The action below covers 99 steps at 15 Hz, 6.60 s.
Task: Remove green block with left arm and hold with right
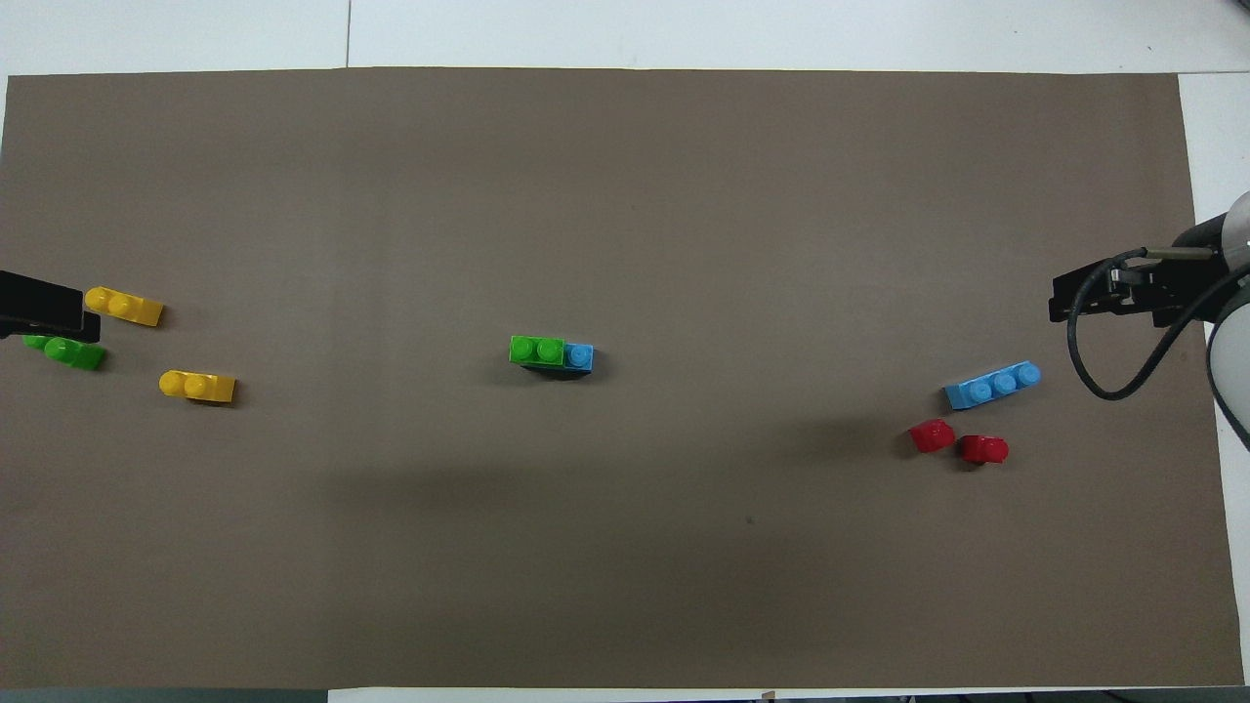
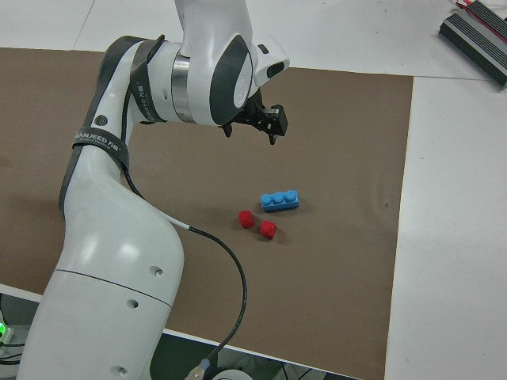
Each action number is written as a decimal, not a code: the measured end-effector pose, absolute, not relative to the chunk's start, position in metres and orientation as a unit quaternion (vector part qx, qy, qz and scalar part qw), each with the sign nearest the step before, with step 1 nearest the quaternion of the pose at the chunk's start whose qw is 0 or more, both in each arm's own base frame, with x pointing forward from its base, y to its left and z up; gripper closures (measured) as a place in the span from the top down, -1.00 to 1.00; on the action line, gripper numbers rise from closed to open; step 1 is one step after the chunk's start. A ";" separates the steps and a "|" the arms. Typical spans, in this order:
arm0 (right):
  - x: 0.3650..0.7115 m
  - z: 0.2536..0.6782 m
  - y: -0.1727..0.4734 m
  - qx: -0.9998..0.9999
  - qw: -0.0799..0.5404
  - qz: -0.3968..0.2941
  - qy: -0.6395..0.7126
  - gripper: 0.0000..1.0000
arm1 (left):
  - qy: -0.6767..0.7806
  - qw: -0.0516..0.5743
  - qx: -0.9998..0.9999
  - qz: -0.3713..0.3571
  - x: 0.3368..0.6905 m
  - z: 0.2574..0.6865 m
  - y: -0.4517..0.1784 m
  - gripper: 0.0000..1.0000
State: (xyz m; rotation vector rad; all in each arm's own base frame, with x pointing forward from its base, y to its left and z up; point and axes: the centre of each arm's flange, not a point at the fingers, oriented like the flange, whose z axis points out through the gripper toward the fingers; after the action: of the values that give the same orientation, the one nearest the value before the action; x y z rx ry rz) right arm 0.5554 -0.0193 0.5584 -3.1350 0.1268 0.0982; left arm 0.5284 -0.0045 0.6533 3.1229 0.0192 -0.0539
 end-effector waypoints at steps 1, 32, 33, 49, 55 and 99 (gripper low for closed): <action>0.555 0.558 -0.019 -0.999 0.001 0.031 0.040 1.00 | 0.006 0.009 1.000 -0.017 0.528 0.653 -0.004 1.00; 0.595 0.449 0.206 -0.712 0.162 0.121 0.672 1.00 | 0.004 0.009 1.000 -0.022 0.527 0.649 -0.010 1.00; 0.594 0.441 0.217 -0.703 0.164 0.122 0.681 1.00 | 0.017 0.008 0.999 -0.026 0.525 0.645 -0.011 1.00; 0.560 0.332 0.333 -0.685 0.172 0.165 0.689 1.00 | 0.598 0.066 0.799 0.024 0.499 0.499 -0.253 1.00; 0.554 0.303 0.353 -0.671 0.191 0.157 0.699 1.00 | 0.688 0.062 0.723 0.007 0.514 0.449 -0.277 1.00; 0.541 0.284 0.375 -0.668 0.214 0.130 0.701 -0.30 | 0.692 0.032 0.720 0.040 0.506 0.412 -0.312 -0.31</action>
State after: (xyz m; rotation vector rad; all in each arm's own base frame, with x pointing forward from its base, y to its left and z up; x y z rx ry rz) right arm 0.5412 0.3746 0.2835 -1.8525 1.9451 0.3616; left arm 0.5057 -0.3117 0.4117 2.2175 2.1295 0.1227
